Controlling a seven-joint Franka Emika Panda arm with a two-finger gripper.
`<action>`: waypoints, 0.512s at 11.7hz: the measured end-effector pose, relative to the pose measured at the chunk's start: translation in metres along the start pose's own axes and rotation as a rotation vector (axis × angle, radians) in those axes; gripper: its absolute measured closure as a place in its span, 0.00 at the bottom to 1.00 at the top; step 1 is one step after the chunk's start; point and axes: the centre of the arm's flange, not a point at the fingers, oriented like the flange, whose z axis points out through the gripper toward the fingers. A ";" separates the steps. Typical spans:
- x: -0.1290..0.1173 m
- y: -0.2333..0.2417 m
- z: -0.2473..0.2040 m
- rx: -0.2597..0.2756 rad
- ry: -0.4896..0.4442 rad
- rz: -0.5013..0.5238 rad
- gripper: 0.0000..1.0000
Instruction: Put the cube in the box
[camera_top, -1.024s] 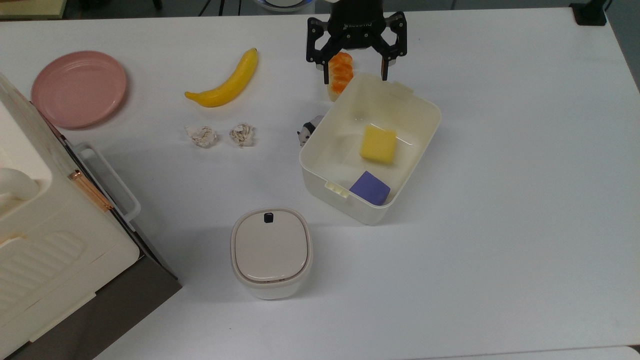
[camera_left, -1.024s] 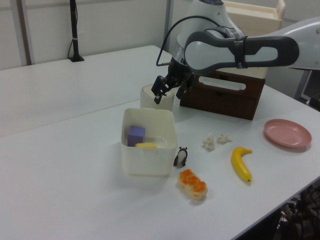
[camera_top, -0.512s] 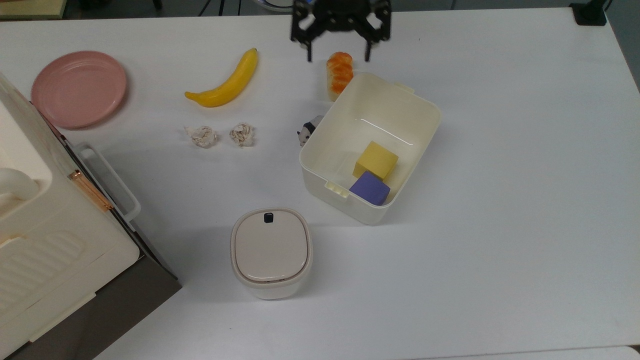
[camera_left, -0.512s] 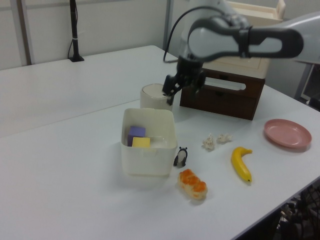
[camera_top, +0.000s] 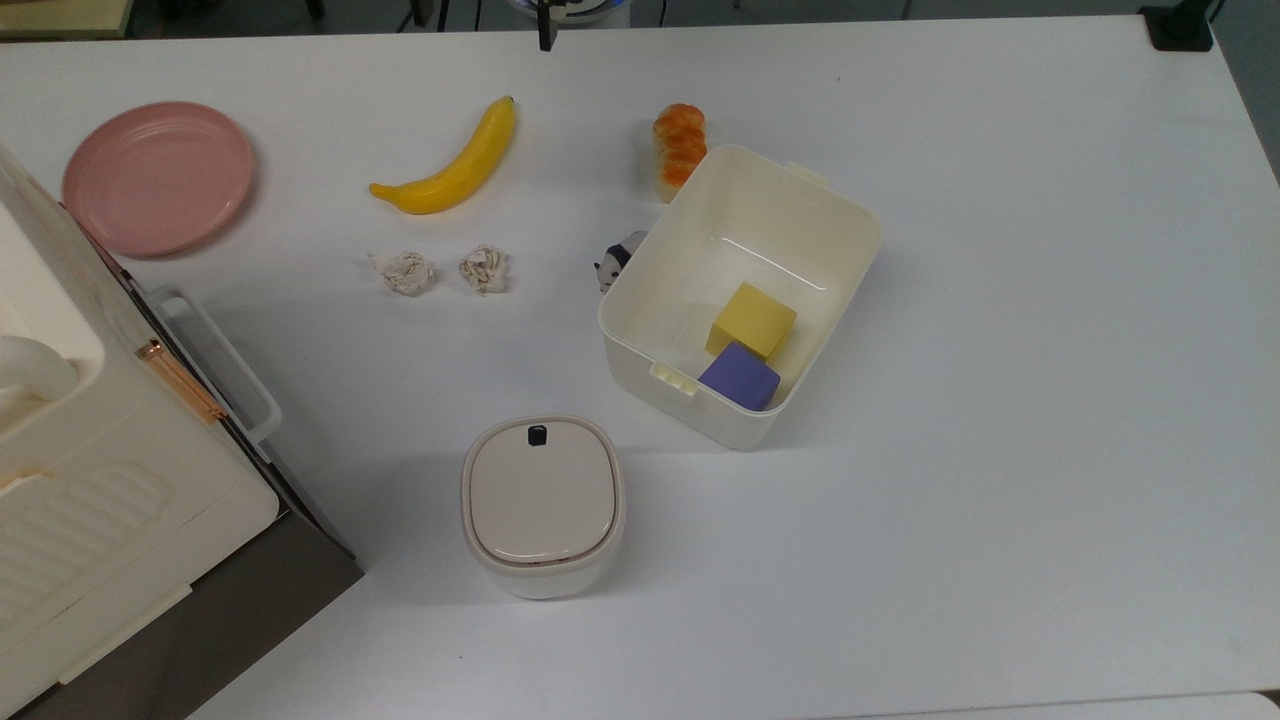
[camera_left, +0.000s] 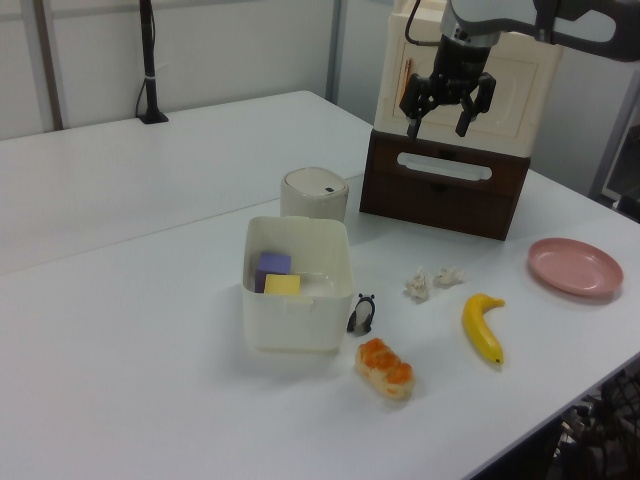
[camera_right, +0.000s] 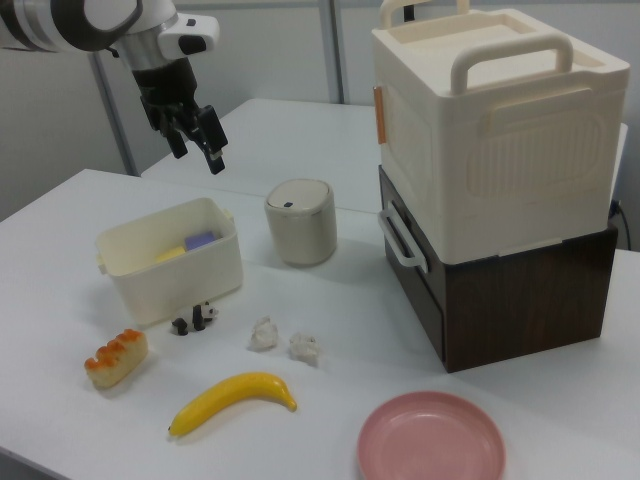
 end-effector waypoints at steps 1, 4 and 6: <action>-0.001 -0.001 0.001 -0.001 -0.008 -0.002 0.00; 0.000 -0.005 0.005 0.001 -0.015 -0.007 0.00; 0.000 -0.005 0.005 0.002 -0.016 -0.007 0.00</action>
